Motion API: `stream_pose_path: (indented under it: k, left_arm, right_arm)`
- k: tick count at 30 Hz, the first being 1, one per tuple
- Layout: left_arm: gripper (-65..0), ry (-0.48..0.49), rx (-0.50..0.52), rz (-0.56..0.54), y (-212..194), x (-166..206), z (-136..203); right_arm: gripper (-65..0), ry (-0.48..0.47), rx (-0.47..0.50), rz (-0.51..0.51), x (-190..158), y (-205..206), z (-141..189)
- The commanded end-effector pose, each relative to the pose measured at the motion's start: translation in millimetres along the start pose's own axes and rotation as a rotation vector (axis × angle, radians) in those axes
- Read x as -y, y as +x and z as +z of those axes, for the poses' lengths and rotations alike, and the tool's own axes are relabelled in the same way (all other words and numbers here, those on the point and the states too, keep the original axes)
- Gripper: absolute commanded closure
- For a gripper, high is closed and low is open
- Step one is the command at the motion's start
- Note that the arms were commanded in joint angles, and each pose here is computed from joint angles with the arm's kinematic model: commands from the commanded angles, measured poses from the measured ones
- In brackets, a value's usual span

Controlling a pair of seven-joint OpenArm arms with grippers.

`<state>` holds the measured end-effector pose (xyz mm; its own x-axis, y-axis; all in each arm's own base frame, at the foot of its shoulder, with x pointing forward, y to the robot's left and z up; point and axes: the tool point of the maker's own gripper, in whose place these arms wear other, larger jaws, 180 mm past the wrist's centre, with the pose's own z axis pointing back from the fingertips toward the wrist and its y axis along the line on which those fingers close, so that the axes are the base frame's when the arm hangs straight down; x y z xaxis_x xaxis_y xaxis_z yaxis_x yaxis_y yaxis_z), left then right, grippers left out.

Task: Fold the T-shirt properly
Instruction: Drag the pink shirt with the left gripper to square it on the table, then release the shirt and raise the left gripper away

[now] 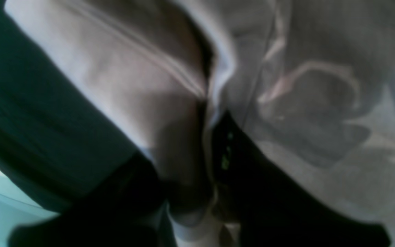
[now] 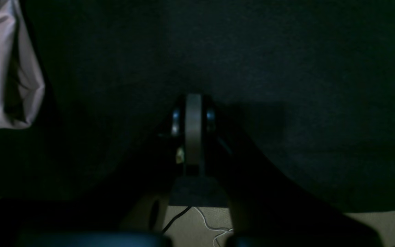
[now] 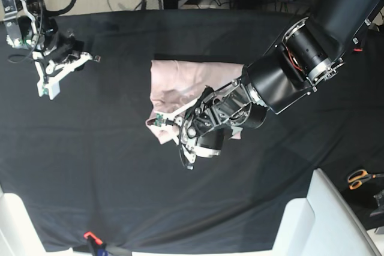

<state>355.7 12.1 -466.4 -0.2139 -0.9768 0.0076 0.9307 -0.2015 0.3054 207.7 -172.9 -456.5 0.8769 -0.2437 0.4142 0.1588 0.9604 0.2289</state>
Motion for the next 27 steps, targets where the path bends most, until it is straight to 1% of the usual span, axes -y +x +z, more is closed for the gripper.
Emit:
stream_pose_path:
  k: [1,2,3,6,7,10,11,12,14,16,17,19,20,22,23,24,25,26,27]
  left_arm:
    - [0.0,0.054,-0.009,-0.004,-0.7,-24.2,10.1]
    - [0.0,0.054,-0.010,-0.003,-1.1,-24.5,10.2]
    - [-1.8,0.057,-0.010,0.001,-1.5,-26.1,10.9]
    - [-24.8,0.067,-0.014,-0.001,-2.7,-29.9,12.5]
    - [-32.7,0.079,-0.017,-0.003,-3.7,-36.1,15.2]
    - [-49.0,0.090,-0.018,-0.001,-5.0,-43.6,18.6]
    - [-53.3,0.095,-0.017,-0.001,-4.9,-45.7,19.7]
    - [-55.9,0.098,-0.020,-0.003,-5.9,-46.8,20.3]
    - [-59.2,0.118,-0.016,-0.003,-5.5,-56.4,25.7]
    - [-59.9,0.135,-0.021,-0.002,-8.1,-66.2,30.8]
    - [-59.6,0.148,-0.039,-0.002,-11.8,-72.7,34.4]
    - [-59.6,0.190,-0.088,-0.001,-17.5,-89.9,47.7]
    - [-59.4,0.220,-0.093,0.008,-15.9,-98.1,58.3]
    - [-58.3,0.286,-0.032,0.069,-4.0,-111.2,86.7]
    - [-55.1,0.312,-0.006,0.105,-4.9,-111.4,99.1]
    - [-48.9,0.340,0.023,0.129,-3.4,-109.0,112.6]
    - [-40.2,0.366,0.053,0.146,-1.3,-102.4,124.1]
    - [-29.6,0.375,0.069,0.165,-3.3,-89.1,129.4]
    - [-17.3,0.390,0.071,0.170,-6.2,-76.0,134.3]
  right_arm:
    - [-1.8,-0.001,0.033,0.015,0.9,11.4,3.1]
    - [-1.8,-0.001,0.033,0.015,0.9,11.4,3.1]
    - [-1.8,0.000,0.032,0.016,0.5,11.1,3.0]
    - [-1.8,0.001,0.031,0.017,0.1,10.7,2.9]
    - [-1.8,0.001,0.031,0.017,0.1,10.7,2.9]
    - [-1.8,0.001,0.030,0.017,0.3,10.0,2.9]
    - [-1.8,0.001,0.030,0.017,0.3,10.0,2.9]
    - [-1.8,0.000,0.028,0.016,0.5,9.2,2.9]
    - [-1.8,0.002,0.026,0.018,0.1,8.1,2.9]
    - [-1.8,0.001,0.024,0.018,0.3,7.4,2.9]
    - [-1.8,0.001,0.024,0.018,0.3,7.4,2.9]
    - [-1.8,0.003,0.023,0.020,-0.1,7.1,2.9]
    - [-1.8,0.003,0.021,0.020,0.0,6.4,2.9]
    - [-1.8,0.006,0.020,0.021,-1.1,5.8,2.7]
    - [-1.8,0.006,0.020,0.021,-1.1,5.8,2.7]
    - [-1.7,0.008,0.020,0.020,-1.4,5.4,2.9]
    - [-1.7,0.009,0.019,0.019,-1.8,5.0,3.2]
    - [-1.7,0.010,0.014,0.020,-1.8,2.0,3.8]
    - [-1.7,0.011,0.013,0.021,-1.9,-0.1,4.6]
